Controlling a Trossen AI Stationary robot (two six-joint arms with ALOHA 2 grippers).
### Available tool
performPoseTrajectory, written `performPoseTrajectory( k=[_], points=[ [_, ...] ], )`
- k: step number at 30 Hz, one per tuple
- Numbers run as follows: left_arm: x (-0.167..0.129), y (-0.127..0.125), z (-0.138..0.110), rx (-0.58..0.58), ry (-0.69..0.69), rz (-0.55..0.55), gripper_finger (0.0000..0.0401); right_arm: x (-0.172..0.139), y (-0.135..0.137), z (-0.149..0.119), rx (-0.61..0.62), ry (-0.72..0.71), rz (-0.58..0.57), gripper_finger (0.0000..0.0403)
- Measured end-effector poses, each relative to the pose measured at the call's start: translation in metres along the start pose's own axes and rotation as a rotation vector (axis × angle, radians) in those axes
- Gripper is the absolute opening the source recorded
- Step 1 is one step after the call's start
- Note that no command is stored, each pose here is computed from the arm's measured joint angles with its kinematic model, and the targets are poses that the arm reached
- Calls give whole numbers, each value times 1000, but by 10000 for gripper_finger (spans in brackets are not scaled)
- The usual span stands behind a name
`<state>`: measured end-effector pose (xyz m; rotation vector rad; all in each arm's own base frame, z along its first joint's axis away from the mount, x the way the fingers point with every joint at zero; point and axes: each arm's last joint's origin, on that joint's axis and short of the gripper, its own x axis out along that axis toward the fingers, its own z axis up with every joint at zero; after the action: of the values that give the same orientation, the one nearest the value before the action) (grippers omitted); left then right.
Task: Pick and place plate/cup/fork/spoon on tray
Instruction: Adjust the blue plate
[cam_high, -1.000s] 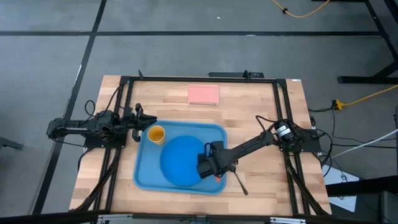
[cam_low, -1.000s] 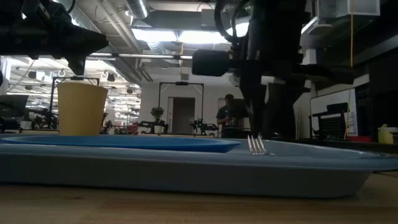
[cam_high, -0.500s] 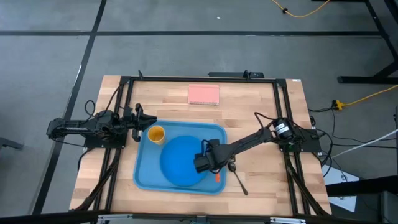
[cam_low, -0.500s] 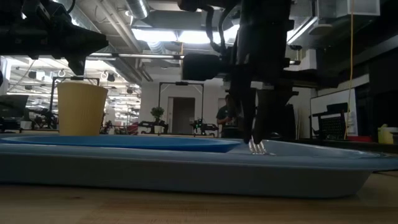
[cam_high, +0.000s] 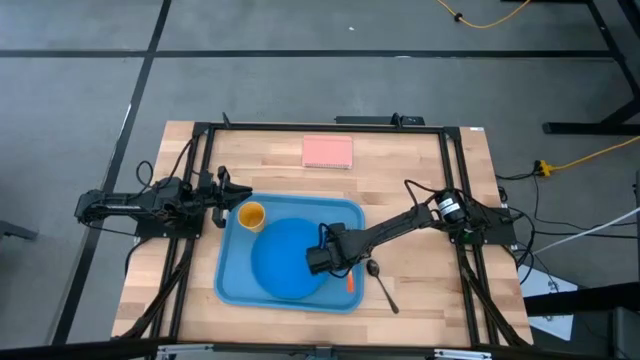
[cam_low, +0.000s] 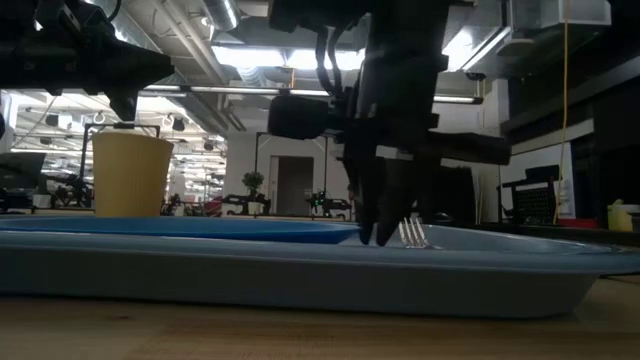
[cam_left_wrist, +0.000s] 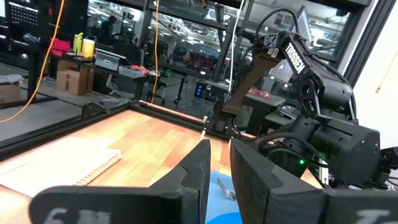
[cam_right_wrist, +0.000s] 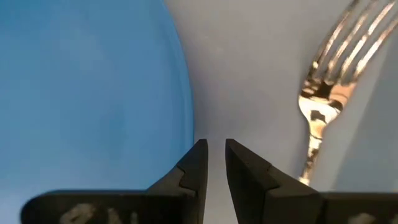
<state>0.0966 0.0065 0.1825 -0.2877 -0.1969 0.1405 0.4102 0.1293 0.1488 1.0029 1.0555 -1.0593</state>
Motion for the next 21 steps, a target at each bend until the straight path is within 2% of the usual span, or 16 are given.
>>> performPoseTrajectory(
  k=[9, 21],
  points=[
    [0, 0, 0, 0, 0, 0, 55, 1, 3, 3, 4, -7, 23, 61],
    [0, 0, 0, 0, 0, 0, 55, 3, 11, 16, -50, -48, 87, 61]
  ],
)
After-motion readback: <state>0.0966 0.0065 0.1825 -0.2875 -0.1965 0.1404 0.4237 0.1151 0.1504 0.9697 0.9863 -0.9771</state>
